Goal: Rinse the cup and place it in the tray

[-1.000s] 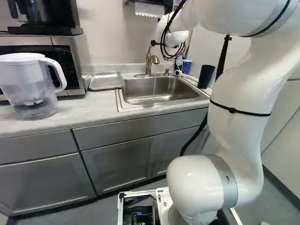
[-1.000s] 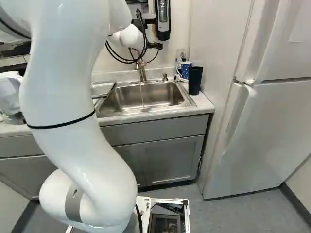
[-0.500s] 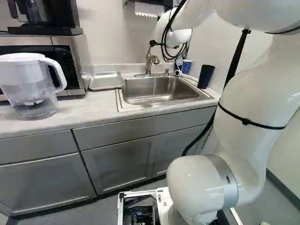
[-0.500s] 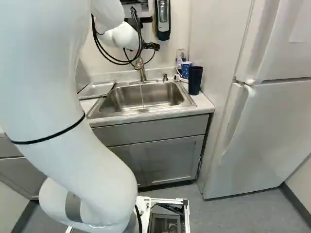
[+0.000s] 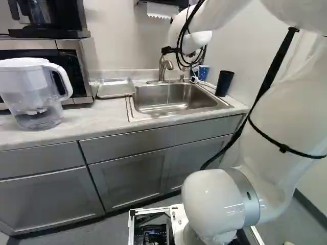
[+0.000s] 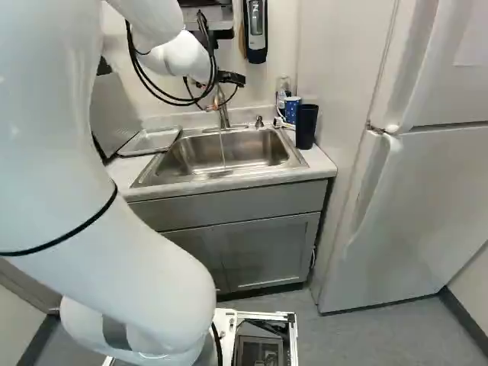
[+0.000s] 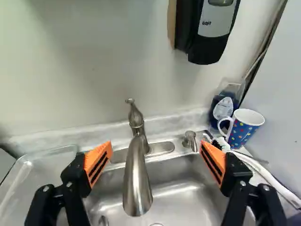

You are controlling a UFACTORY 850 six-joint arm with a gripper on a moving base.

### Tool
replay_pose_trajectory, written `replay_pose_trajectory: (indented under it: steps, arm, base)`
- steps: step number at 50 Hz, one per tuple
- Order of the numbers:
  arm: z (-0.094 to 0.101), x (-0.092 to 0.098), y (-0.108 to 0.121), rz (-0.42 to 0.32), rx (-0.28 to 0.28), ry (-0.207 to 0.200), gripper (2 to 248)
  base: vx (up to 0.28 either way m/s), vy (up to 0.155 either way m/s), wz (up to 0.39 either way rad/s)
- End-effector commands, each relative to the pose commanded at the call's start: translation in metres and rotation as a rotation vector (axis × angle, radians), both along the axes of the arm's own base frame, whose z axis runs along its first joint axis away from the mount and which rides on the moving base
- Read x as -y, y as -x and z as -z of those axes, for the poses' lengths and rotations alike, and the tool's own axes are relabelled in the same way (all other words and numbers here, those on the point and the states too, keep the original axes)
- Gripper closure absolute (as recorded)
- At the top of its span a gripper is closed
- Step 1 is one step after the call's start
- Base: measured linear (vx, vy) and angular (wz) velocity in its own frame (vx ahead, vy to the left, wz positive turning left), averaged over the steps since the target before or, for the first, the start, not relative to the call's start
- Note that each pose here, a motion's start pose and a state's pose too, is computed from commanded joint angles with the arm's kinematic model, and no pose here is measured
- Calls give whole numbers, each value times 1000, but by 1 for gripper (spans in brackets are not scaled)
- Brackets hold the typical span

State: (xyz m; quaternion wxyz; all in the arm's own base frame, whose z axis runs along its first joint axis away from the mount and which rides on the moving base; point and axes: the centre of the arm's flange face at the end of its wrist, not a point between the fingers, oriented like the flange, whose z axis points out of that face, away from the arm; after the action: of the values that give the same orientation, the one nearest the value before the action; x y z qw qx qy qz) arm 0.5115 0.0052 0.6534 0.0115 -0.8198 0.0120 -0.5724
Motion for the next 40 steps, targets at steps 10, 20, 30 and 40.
replay_pose_trajectory:
  steps: [10, 20, 30, 40]
  arm:
    - [8, -4, 17, -10, -98, 0, 3]
    - [17, -6, 30, -18, -201, 0, 3]
    - [25, -7, 40, -23, -307, 0, 3]
    - [32, -7, 46, -27, -410, 0, 3]
  base:
    - [0, 0, 0]
    - [0, 0, 0]
    - [0, 0, 0]
    - [0, 0, 0]
